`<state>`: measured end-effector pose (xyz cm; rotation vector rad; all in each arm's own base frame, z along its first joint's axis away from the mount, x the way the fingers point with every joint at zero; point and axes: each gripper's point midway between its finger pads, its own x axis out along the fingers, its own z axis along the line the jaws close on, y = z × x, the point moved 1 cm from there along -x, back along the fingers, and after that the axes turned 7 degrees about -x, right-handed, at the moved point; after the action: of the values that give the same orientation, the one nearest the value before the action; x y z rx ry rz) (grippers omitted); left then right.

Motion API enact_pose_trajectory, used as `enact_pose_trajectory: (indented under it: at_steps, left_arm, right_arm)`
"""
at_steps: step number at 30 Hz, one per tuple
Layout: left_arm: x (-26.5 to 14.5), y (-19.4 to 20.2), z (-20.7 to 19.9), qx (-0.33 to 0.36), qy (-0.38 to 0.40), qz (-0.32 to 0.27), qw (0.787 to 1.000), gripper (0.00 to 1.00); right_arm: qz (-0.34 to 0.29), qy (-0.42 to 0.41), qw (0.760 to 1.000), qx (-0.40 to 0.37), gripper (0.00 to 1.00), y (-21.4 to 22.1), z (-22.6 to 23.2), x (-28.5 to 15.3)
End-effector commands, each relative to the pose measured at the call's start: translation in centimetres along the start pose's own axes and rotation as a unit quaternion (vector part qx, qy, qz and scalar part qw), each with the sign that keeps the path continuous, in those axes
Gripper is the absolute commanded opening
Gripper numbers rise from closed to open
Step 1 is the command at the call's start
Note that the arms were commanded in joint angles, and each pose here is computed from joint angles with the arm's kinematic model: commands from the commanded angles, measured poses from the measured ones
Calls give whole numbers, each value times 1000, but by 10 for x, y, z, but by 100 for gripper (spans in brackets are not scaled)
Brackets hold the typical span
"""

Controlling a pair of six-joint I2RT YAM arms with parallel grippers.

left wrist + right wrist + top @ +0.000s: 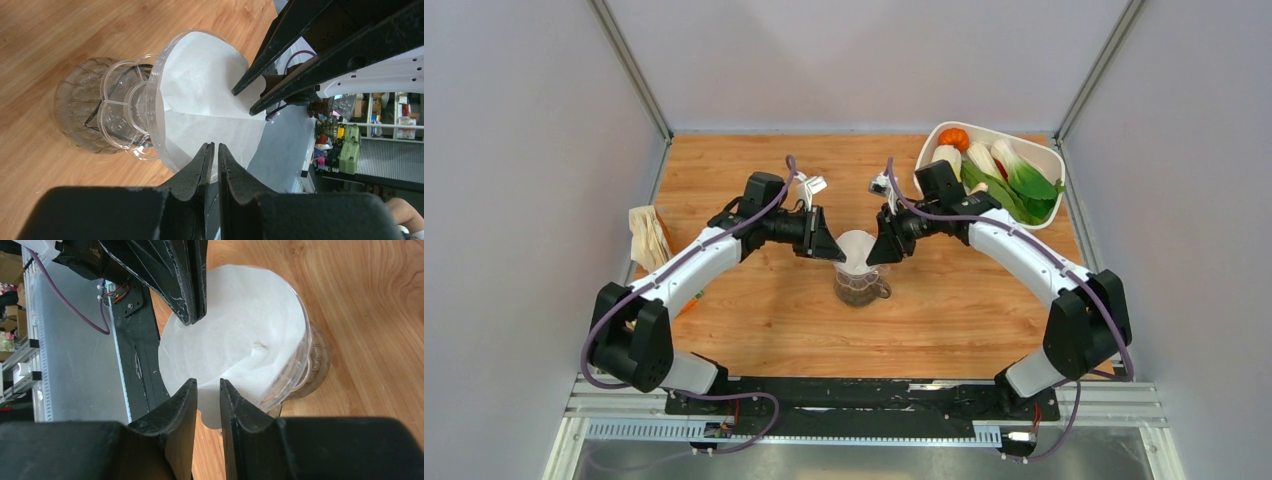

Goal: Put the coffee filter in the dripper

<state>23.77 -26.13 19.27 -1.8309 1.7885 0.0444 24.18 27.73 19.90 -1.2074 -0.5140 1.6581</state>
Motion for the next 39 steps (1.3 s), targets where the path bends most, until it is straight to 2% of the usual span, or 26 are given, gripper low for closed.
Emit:
enact_pose_trajectory:
  at_steps: [1, 3, 6, 8, 10, 13, 16, 19, 21, 23, 24, 33, 39]
  left_arm:
    - [-4, -10, -13, 44, 6, -4, 999, 19]
    - [-10, -13, -25, 66, 16, -6, 998, 25]
    - [-27, -21, -58, 127, 44, -25, 991, 47]
    - [-40, -25, -78, 167, 55, -45, 983, 57]
    - [-53, -31, -90, 193, 54, -69, 977, 62]
    - [-70, -41, -95, 195, 36, -98, 975, 65]
    - [-100, -64, -91, 182, 9, -153, 971, 63]
    - [-130, -82, -85, 170, -22, -216, 961, 62]
    - [-149, -92, -77, 160, -50, -255, 952, 61]
    - [-162, -96, -72, 158, -72, -282, 943, 60]
    - [-167, -99, -69, 154, -82, -294, 940, 60]
    - [-186, -104, -48, 116, -112, -335, 928, 60]
    - [-188, -102, -42, 106, -120, -343, 926, 60]
  right_arm:
    - [5, 25, 998, -58, 27, -19, 1, -1]
    - [4, 37, 996, -77, 29, -31, 4, -5]
    - [-10, 65, 993, -101, 38, -57, 6, -17]
    - [-24, 79, 989, -123, 44, -74, 10, -26]
    - [-32, 91, 985, -142, 49, -86, 12, -31]
    - [-19, 107, 981, -163, 48, -90, 12, -23]
    - [10, 139, 973, -185, 41, -85, 9, -7]
    - [52, 156, 968, -190, 29, -70, 3, 9]
    - [81, 161, 967, -181, 18, -57, -3, 18]
    - [115, 165, 965, -169, 3, -42, -12, 27]
    - [134, 165, 964, -162, 0, -32, -17, 33]
    - [215, 160, 953, -142, 0, 20, -29, 64]
    - [245, 150, 948, -136, 0, 46, -31, 80]
